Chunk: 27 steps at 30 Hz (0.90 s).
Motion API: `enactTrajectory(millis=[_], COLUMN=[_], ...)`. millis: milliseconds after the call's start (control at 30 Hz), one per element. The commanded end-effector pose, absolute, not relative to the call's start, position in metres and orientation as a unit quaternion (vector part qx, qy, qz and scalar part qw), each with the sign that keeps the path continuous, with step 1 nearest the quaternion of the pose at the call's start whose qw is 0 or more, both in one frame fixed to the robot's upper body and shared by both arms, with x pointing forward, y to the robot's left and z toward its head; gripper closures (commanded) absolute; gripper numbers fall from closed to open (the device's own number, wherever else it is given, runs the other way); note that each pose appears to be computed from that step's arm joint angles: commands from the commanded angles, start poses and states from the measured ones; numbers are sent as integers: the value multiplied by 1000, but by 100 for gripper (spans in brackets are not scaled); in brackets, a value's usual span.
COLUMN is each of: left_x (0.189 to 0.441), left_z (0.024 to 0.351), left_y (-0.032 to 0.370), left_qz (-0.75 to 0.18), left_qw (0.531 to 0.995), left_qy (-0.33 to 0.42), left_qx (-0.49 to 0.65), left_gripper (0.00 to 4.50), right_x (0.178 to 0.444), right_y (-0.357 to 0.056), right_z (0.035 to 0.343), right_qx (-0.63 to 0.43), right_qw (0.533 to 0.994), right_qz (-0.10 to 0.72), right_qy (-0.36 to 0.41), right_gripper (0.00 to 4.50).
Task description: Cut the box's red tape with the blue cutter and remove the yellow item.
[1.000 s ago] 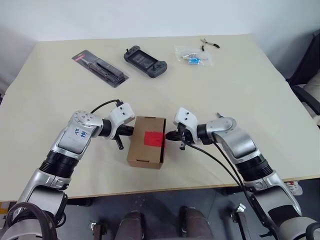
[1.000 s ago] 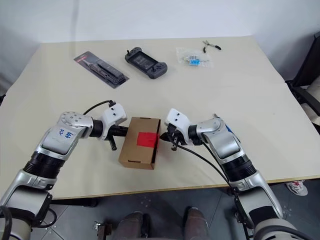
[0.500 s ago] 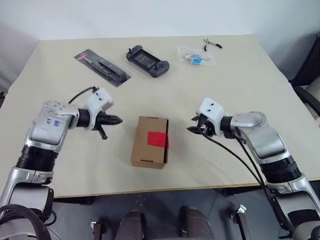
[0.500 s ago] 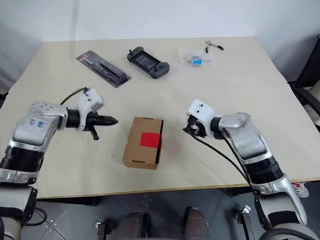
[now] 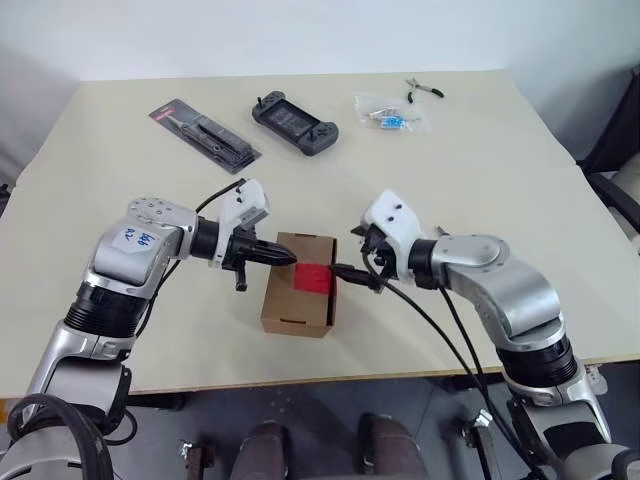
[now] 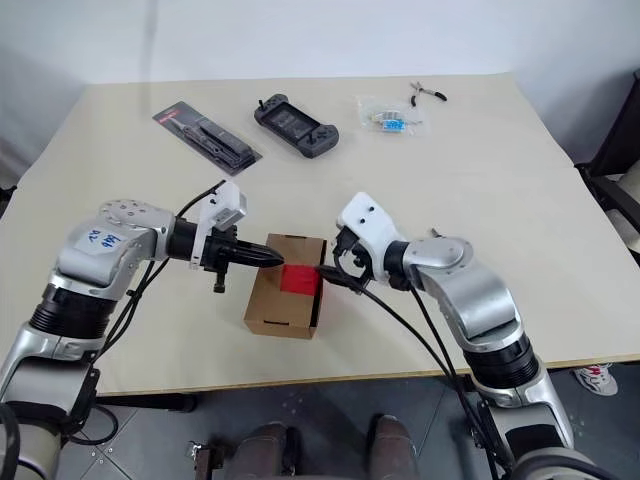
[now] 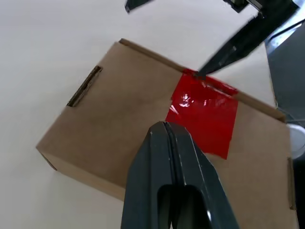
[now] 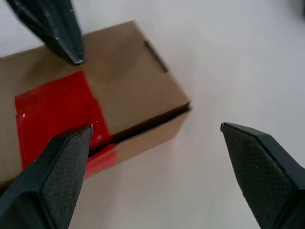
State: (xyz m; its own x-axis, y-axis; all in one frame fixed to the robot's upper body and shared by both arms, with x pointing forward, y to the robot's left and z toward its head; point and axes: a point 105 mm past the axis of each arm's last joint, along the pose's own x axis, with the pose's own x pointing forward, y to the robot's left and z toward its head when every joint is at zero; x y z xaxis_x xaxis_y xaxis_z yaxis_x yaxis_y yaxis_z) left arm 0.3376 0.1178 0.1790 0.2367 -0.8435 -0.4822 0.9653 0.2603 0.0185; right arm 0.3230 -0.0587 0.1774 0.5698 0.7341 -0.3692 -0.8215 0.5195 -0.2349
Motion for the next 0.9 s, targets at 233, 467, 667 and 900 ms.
enactTrajectory(millis=[233, 467, 667, 900], left_x=[344, 343, 337, 335], left_z=[161, 153, 153, 153], left_y=[118, 120, 120, 122], left_qz=[-587, -579, -571, -556], left_qw=[757, 759, 769, 782], left_qy=[207, 214, 212, 209], left_qx=[201, 208, 196, 187], left_gripper=[450, 450, 450, 450], right_x=[322, 330, 327, 312], right_y=[-80, -102, -124, -145], right_z=[140, 134, 129, 138], right_qx=[-293, -334, -319, -198], right_qw=[831, 821, 834, 873], right_qz=[449, 435, 411, 388], right_qy=[147, 159, 185, 219], right_gripper=[3, 3, 3, 3])
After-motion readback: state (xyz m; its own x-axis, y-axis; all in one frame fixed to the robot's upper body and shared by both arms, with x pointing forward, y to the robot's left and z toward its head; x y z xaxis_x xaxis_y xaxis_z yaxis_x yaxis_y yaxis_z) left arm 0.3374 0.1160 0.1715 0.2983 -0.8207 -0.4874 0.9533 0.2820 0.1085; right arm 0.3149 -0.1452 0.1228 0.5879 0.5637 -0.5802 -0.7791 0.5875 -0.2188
